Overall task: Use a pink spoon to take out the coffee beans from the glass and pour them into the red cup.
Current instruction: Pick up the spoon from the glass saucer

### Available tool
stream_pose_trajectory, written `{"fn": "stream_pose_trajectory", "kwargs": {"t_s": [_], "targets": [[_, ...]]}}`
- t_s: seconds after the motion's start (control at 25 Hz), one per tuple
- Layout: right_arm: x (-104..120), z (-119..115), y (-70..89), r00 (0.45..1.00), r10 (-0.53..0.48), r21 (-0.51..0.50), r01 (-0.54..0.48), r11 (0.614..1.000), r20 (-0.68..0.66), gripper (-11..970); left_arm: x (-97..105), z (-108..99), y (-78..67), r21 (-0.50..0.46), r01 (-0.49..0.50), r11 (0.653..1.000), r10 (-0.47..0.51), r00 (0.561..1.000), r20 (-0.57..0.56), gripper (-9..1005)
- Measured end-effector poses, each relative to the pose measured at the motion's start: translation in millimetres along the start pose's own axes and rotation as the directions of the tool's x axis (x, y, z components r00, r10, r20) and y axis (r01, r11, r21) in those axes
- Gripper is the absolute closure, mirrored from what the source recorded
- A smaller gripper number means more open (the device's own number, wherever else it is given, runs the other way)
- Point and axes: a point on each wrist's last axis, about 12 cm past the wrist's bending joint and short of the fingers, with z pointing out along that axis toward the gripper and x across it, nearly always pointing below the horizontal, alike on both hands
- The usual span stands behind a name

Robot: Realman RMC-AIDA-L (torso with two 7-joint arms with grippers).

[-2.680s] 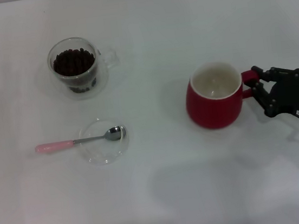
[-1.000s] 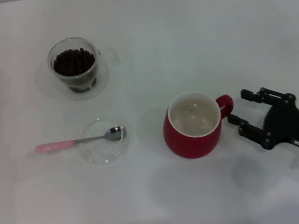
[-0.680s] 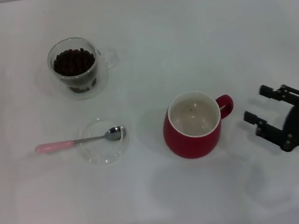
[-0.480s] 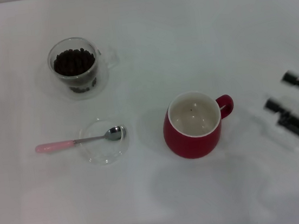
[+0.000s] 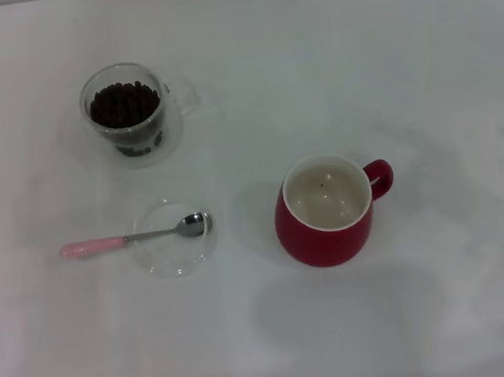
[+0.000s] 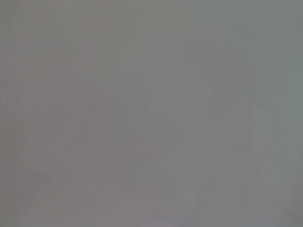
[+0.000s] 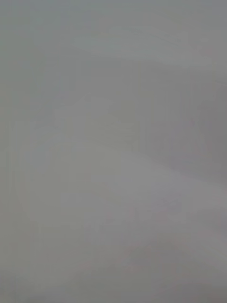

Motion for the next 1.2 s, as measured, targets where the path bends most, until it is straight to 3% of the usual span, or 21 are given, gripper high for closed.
{"fn": "stream_pose_trajectory", "kwargs": {"t_s": [0.12,0.2,0.4,0.44,0.48,0.92,1.2], "targets": [[-6.8,-2.0,-18.2,1.000,-0.024,0.023,0.024,0.999,0.006,332,6.1,-13.0,-16.3,0.039,0.206,0.978,-0.204,0.978,-0.049,120],[-10.9,-4.5,-29.0,0.999,-0.043,0.045,0.043,0.998,0.005,332,10.7,-20.3,-25.6,0.052,0.326,0.944,-0.319,0.942,-0.102,120],[-15.4,-8.0,-44.6,0.995,-0.096,0.091,0.096,0.991,-0.008,332,23.4,-33.3,-40.6,0.008,0.518,0.856,-0.501,0.832,-0.237,121],[-15.4,-8.2,-46.4,0.995,-0.103,0.105,0.104,0.989,-0.012,332,23.4,-33.3,-40.6,0.008,0.518,0.856,-0.501,0.832,-0.237,121],[-15.1,-8.3,-48.0,0.994,-0.111,0.117,0.113,0.987,-0.016,332,30.0,-39.9,-39.9,-0.068,0.596,0.800,-0.588,0.758,-0.283,121],[-14.6,-13.1,-57.3,0.987,-0.157,0.227,0.162,0.960,-0.041,334,39.9,-71.9,-47.6,-0.228,0.670,0.706,-0.702,0.622,-0.348,121],[-15.2,-14.0,-60.1,0.985,-0.165,0.253,0.170,0.952,-0.042,334,44.7,-78.9,-54.9,-0.257,0.681,0.685,-0.718,0.575,-0.392,121]]}}
